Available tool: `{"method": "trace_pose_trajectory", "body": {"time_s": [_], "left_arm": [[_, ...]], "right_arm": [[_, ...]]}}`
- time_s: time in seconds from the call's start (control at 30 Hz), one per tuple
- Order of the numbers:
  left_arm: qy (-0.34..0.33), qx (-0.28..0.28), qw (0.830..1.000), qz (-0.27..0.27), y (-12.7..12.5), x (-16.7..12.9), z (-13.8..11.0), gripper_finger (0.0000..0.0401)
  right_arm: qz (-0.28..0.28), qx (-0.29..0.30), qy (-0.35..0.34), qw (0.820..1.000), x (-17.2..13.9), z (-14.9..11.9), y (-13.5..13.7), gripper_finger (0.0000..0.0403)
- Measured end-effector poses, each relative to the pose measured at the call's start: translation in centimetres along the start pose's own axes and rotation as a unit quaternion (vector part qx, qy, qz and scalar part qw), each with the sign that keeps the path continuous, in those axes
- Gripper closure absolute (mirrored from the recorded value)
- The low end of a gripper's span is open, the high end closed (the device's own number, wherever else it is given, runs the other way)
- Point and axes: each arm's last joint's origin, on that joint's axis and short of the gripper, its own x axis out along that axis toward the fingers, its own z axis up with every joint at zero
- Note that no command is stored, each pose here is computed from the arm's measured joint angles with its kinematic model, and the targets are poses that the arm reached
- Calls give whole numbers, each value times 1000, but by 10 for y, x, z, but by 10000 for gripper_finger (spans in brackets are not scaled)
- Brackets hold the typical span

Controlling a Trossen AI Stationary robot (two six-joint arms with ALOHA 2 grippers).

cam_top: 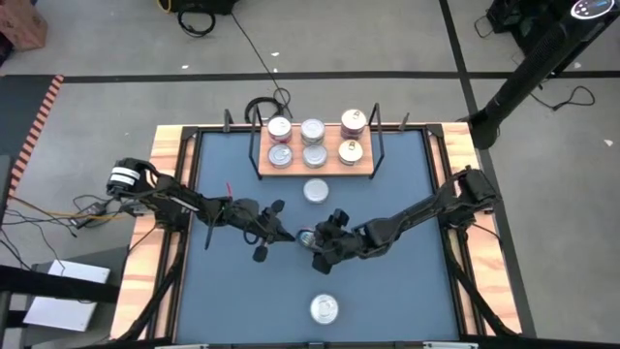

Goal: Stack canned seafood by type on shelf
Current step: Stack the blue tuna can on top of the blue tuna can on the shelf

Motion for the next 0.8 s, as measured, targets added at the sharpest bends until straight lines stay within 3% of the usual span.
{"method": "trace_pose_trajectory", "body": {"time_s": [0.33,0.8], "left_arm": [[-1,0,1000,0,0,0,0,400],[-2,-1,1000,1,0,0,0,400]], "right_arm": [[-10,-31,28,999,11,1,6,69],[9,-44,64,997,11,4,-3,193]]}}
